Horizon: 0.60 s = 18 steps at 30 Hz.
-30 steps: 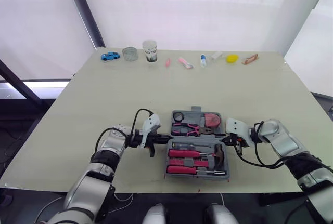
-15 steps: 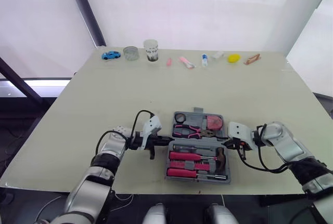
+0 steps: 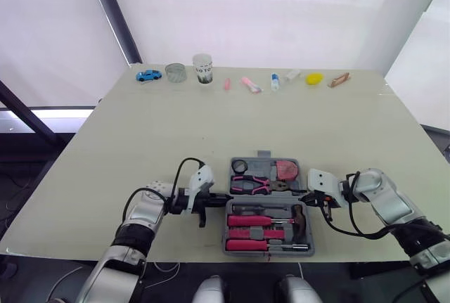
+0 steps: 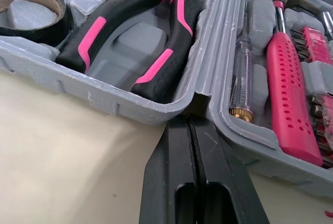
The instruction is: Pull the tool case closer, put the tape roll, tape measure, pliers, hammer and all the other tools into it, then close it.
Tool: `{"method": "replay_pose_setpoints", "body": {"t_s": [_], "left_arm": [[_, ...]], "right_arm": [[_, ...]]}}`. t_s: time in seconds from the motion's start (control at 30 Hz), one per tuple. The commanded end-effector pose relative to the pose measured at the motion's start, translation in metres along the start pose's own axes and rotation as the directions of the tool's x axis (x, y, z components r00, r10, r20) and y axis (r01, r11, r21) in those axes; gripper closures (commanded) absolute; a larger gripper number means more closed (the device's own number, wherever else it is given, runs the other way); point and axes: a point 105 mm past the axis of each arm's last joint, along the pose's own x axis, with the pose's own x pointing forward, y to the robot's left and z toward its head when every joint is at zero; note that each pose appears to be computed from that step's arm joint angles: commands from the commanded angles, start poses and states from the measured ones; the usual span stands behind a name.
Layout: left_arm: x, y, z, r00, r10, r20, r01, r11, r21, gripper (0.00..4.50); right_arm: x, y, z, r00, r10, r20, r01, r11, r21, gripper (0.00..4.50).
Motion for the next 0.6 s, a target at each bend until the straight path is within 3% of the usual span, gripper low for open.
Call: {"method": "replay_pose_setpoints", "body": {"t_s": [0.03,0.6], "left_arm": [[0.0085,-0.0111,-0.0036,0.999,-0.052,-0.010,0.052,0.999,-0.003,4.50],[0.0021,-0.0121,-0.0129,1.000,-0.011,-0.009,0.011,1.000,-0.019,4.50]], "right_arm": [[0.0088,0.0129,0.0111,0.997,0.066,0.031,-0.065,0.997,-0.031,4.48],[0.0097,0.0144,0.0093,0.999,0.042,0.027,-0.042,0.999,-0.010,4.48]]}}
